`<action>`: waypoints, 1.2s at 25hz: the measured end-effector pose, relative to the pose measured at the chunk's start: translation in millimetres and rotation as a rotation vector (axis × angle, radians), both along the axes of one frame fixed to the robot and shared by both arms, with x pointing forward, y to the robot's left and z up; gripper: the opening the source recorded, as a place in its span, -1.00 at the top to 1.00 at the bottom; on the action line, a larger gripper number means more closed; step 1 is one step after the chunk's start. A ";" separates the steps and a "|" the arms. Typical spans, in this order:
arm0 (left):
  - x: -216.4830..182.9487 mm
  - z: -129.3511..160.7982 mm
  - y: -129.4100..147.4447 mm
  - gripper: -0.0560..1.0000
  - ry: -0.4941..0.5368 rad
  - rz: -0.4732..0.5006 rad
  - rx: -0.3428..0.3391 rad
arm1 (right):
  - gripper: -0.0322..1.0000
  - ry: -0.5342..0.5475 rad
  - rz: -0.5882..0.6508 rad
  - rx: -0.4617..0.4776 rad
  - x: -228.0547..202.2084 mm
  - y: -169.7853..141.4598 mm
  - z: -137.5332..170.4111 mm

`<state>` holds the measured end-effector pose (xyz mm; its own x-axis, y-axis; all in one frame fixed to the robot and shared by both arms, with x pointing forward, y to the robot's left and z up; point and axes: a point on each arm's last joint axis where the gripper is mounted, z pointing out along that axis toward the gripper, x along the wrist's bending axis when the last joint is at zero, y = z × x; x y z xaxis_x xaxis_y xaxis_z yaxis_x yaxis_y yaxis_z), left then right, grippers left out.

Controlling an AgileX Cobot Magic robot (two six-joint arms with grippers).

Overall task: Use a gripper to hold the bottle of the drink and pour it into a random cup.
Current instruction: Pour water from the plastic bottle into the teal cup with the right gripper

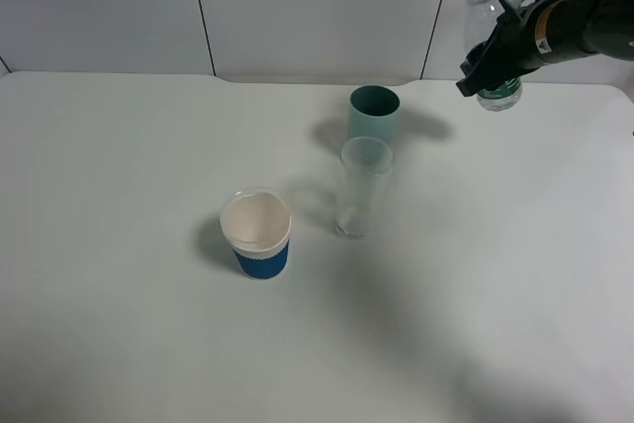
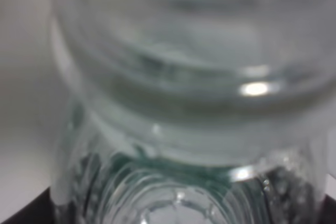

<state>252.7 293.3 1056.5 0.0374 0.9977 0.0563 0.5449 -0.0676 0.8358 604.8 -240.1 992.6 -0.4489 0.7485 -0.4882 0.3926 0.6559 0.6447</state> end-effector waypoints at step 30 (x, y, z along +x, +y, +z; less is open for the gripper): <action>0.0 0.0 0.0 -0.99 0.000 0.000 0.000 | -0.16 0.007 0.114 -0.310 15.6 42.6 -21.4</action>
